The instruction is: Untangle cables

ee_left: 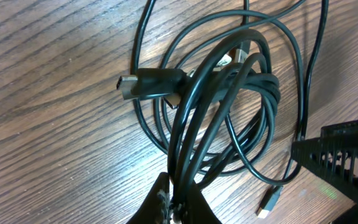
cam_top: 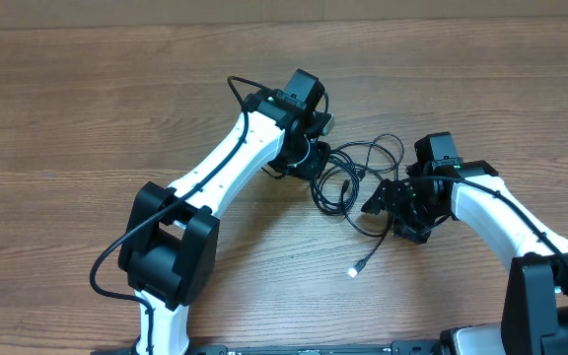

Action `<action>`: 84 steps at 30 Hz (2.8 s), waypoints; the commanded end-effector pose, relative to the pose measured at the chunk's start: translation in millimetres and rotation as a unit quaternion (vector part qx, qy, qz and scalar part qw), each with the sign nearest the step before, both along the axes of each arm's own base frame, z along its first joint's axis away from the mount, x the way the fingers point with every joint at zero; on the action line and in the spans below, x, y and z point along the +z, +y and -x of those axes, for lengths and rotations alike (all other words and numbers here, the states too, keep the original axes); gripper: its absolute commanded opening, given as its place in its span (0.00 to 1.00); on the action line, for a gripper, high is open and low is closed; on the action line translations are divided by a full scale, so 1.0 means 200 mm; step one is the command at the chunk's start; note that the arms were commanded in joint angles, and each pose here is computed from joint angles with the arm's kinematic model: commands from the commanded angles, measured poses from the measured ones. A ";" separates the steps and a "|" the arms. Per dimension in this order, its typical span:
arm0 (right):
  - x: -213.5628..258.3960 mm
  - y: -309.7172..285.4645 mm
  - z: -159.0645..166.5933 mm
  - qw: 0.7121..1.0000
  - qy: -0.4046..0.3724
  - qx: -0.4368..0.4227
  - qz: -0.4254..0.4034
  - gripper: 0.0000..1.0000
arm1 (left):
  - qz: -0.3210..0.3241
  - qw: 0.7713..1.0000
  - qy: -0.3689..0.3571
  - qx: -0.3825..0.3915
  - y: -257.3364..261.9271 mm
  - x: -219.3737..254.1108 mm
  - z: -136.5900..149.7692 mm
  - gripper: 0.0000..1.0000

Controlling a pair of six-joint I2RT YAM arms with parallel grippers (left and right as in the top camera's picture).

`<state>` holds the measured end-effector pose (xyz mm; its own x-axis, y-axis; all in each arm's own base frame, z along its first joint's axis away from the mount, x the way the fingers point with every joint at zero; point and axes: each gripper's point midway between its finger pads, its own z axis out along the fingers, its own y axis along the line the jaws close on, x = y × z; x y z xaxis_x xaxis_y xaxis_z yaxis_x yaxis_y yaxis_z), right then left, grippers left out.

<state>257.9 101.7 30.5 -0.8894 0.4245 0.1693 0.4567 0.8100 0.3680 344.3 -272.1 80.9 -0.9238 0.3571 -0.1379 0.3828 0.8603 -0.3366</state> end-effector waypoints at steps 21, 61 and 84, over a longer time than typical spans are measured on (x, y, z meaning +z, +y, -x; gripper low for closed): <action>-0.11 -0.01 0.14 0.996 0.061 -0.058 0.003 0.57 | 0.182 0.982 0.032 -0.031 -0.21 0.22 0.01 0.04; 0.15 -0.41 -0.45 0.977 -0.196 -0.070 -0.043 0.52 | 0.009 0.998 0.042 0.048 0.40 0.04 -0.09 0.04; 0.16 0.22 -0.35 0.956 -0.239 0.161 -0.062 0.51 | 0.157 0.983 0.048 -0.085 -0.02 0.17 0.08 0.04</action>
